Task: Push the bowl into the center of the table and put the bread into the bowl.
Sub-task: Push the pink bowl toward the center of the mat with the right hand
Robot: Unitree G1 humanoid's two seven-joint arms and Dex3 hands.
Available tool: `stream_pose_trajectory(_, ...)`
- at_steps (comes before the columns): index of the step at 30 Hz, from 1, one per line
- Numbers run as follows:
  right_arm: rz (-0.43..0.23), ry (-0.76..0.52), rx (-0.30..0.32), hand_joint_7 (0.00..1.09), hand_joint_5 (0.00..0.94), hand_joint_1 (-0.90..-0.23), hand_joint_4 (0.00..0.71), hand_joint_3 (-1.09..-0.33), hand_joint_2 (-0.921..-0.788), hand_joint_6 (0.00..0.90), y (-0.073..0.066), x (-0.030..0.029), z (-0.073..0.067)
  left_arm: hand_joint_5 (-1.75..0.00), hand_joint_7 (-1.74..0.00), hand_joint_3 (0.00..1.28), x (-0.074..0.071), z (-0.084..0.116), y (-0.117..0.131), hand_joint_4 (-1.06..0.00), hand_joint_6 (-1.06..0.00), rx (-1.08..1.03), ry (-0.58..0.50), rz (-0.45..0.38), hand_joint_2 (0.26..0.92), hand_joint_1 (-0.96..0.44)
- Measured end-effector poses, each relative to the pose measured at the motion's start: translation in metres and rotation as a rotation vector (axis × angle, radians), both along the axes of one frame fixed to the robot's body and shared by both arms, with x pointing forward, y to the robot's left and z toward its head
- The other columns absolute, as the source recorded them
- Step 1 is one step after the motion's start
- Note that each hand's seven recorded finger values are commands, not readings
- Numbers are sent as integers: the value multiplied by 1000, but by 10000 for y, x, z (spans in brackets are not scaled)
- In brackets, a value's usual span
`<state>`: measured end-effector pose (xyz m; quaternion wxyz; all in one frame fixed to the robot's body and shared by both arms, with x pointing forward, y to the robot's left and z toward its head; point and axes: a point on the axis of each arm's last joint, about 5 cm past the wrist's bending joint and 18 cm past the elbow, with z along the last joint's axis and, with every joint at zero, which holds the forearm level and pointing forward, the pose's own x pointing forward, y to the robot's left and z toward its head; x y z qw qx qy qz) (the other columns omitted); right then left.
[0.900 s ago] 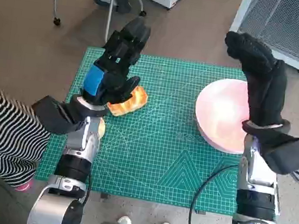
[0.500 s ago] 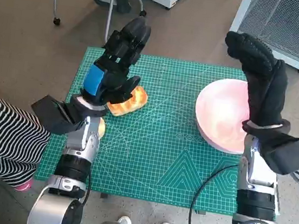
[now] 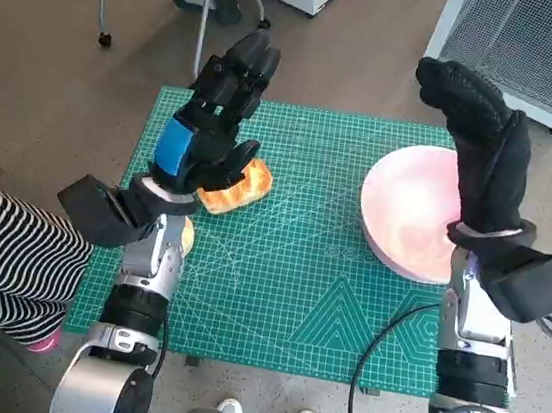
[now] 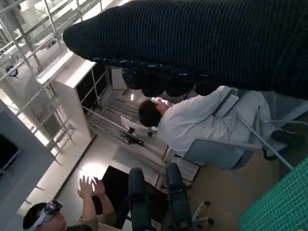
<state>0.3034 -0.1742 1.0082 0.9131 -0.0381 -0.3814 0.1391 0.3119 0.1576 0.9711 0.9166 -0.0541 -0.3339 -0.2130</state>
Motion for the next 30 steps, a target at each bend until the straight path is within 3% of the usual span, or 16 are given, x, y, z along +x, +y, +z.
stream_pose_trajectory(19, -5, -4, -4, 511, 2, -736, 151, -698, -921, -1, -19, -4, -1, -27, -403, 451, 1, -1, 0, -68, 1, 1, 5, -2, 921, -668)
stream_pose_trajectory(25, -55, 6, -22, 503, 3, -741, 153, -704, -921, -1, -240, 3, -35, -26, -403, 450, 1, 4, -3, -68, 1, 2, 4, -4, 921, -669)
stream_pose_trajectory(30, -178, 39, 0, 494, 2, -743, 150, -709, -921, -1, -538, 9, -116, -23, -401, 448, 0, 4, 15, -67, 1, 4, 4, 1, 921, -670)
